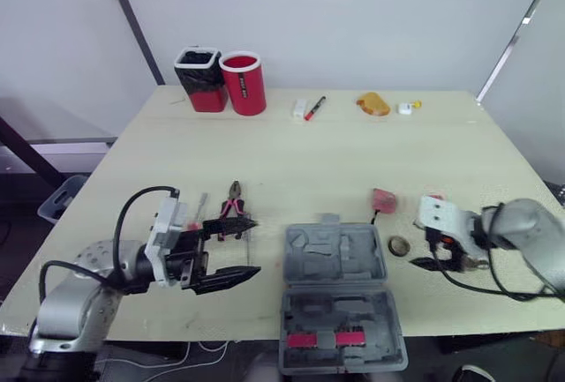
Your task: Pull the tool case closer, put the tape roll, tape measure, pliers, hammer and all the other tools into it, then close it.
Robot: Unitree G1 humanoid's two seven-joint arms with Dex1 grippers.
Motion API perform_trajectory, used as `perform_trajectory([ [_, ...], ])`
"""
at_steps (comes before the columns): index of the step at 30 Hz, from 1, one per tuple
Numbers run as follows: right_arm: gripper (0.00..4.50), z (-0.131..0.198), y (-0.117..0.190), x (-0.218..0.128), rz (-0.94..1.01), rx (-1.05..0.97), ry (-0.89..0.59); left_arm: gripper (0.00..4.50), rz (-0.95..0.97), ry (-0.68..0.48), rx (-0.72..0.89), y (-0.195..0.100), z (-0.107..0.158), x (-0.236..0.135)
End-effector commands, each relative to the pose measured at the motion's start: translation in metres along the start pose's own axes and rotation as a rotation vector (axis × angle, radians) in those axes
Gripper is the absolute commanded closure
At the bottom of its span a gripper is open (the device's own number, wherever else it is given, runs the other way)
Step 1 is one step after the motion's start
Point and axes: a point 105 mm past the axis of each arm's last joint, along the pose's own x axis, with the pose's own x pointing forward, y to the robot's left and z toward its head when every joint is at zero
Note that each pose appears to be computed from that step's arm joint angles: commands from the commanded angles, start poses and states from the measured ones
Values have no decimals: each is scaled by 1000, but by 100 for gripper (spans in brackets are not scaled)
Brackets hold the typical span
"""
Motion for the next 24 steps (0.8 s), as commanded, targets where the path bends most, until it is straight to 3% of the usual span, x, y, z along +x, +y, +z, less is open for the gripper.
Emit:
perform_trajectory([
  [1, 3, -11, -8, 10, 16, -23, 90, 4, -12, -10, 47, -2, 5, 3],
  [9, 3, -8, -4, 28, 108, -56, 138, 4, -17, -19, 64, -1, 5, 3],
  [12, 112, -8, -4, 30, 106, -56, 137, 0, -15, -18, 61, -1, 3, 2],
  [13, 125, -10, -5, 31, 103, -49, 142, 0, -15, -17, 60, -2, 2, 1],
  [24, 125, -23, -10, 40, 85, -21, 184, 0, -15, -22, 59, -2, -1, 3],
])
